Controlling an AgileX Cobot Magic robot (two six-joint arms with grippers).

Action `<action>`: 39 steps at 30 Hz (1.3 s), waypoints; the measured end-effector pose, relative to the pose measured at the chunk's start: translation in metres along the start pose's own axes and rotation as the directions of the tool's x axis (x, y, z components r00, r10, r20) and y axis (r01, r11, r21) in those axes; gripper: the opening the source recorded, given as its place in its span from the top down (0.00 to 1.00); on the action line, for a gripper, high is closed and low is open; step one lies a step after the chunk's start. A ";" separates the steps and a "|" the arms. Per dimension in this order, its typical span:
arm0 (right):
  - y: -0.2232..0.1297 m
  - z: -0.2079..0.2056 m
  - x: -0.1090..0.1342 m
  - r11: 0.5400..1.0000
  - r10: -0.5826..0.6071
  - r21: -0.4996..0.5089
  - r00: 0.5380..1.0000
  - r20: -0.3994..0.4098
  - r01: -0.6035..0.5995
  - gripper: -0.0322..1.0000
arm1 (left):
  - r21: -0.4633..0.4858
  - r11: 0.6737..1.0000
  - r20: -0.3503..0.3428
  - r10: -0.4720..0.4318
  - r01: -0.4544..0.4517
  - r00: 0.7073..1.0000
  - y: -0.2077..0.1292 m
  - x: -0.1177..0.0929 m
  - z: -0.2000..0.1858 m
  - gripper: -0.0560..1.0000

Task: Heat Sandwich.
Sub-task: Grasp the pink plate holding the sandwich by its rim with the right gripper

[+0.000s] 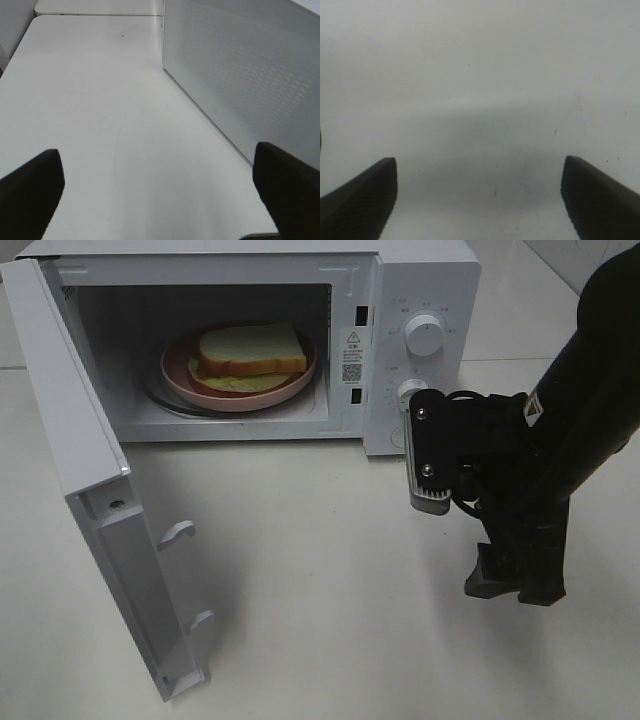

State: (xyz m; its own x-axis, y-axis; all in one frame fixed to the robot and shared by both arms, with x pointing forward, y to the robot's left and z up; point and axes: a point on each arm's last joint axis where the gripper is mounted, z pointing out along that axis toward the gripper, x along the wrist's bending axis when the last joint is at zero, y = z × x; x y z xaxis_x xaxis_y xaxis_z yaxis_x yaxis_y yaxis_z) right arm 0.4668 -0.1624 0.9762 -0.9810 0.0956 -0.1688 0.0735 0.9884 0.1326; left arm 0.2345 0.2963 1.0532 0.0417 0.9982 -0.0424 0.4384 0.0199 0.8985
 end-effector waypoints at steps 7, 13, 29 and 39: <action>0.000 0.000 -0.002 1.000 -0.006 0.005 1.000 0.021 0.006 0.09 | 0.000 1.000 0.000 0.000 0.000 1.000 0.000 0.000 0.000 0.04; 0.003 -0.008 -0.012 0.999 -0.041 0.006 0.996 0.081 0.041 0.09 | 0.000 1.000 0.000 0.000 0.000 1.000 0.000 0.000 0.000 0.04; 0.047 -0.024 -0.039 0.979 -0.199 0.002 0.953 0.229 0.205 0.13 | 0.000 1.000 0.000 0.000 0.000 1.000 0.000 0.000 0.000 0.04; 0.068 -0.012 -0.060 0.950 -0.304 0.016 0.914 0.269 0.312 0.14 | 0.000 1.000 0.000 0.000 0.000 1.000 0.000 0.000 0.000 0.04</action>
State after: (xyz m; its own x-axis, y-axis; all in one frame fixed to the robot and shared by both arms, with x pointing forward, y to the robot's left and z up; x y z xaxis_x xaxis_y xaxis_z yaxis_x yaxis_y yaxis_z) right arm 0.5289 -0.1024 1.0071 -0.8706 -0.1816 -0.4572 -0.2330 0.9707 0.0582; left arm 0.2345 0.2963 1.0532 0.0417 0.9982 -0.0424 0.4384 0.0199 0.8985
